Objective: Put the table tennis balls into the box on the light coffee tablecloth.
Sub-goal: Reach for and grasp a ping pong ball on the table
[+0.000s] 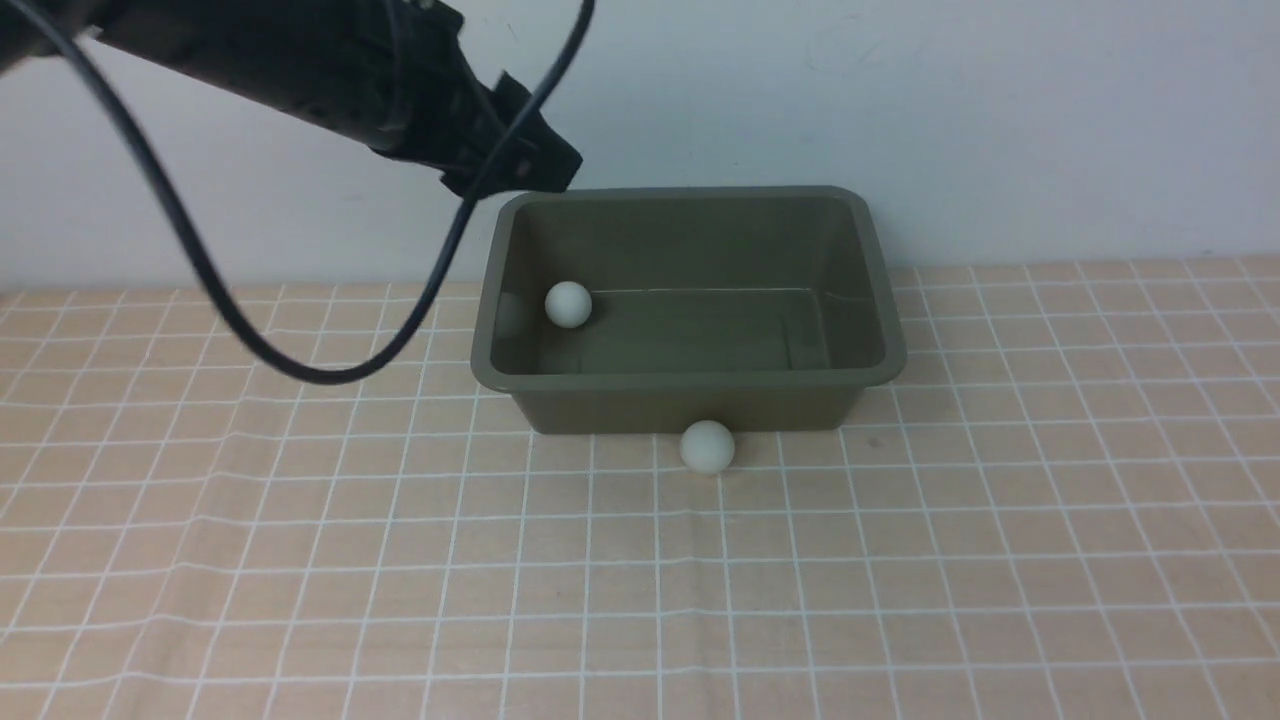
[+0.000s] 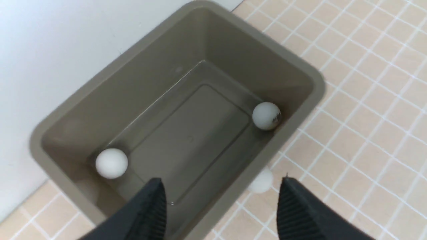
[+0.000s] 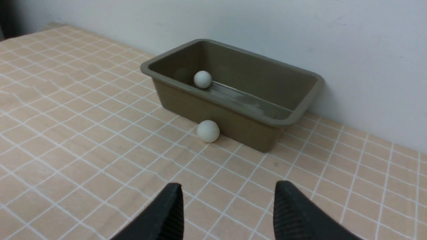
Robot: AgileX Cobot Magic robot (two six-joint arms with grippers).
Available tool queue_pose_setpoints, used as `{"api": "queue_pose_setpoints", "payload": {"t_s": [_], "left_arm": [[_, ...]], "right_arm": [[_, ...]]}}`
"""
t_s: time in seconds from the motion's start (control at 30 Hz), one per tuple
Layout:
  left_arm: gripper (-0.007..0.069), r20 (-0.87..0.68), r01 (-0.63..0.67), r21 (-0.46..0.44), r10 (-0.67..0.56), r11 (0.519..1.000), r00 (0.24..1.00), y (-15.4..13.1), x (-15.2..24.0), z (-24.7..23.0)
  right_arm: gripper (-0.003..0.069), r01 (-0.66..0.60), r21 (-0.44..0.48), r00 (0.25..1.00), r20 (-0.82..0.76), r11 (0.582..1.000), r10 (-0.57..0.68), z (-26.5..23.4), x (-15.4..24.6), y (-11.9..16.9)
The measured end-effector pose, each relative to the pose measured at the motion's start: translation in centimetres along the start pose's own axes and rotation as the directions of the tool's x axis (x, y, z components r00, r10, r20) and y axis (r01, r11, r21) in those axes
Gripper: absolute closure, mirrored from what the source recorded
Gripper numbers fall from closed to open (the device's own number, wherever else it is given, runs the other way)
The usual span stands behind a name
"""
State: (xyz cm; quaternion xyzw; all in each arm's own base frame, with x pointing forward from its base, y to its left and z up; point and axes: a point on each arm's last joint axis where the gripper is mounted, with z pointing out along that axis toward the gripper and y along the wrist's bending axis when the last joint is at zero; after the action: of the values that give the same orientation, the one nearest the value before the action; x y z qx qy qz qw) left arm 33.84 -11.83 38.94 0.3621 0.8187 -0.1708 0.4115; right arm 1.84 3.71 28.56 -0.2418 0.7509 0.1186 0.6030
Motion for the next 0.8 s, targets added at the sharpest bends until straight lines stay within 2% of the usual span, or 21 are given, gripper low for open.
{"api": "queue_pose_setpoints", "payload": {"t_s": [0.17,0.33,0.6,0.8], "left_arm": [[0.0274,0.011,-0.05,-0.076,0.051,0.996,0.999,-2.4,-1.0,-6.4],[0.0274,-0.056,-0.034,-0.147,0.026,0.989,0.998,-3.4,-0.3,-9.7],[0.0274,-0.103,-0.004,-0.158,-0.012,0.987,0.995,-3.6,0.1,-10.2],[0.0274,-0.102,-0.003,-0.158,-0.013,0.987,0.995,-3.6,0.1,-10.2]], "right_arm": [[0.0312,0.002,-0.041,1.0,0.002,0.999,-0.002,2.2,-1.1,-0.8],[0.0312,-0.087,-0.07,0.996,-0.003,0.994,0.087,4.6,-1.9,-1.8],[0.0312,-0.173,-0.143,0.982,-0.098,0.975,0.16,8.9,-1.5,-3.0],[0.03,-0.195,-0.178,0.974,-0.151,0.965,0.169,12.3,-0.6,-3.9]]}}
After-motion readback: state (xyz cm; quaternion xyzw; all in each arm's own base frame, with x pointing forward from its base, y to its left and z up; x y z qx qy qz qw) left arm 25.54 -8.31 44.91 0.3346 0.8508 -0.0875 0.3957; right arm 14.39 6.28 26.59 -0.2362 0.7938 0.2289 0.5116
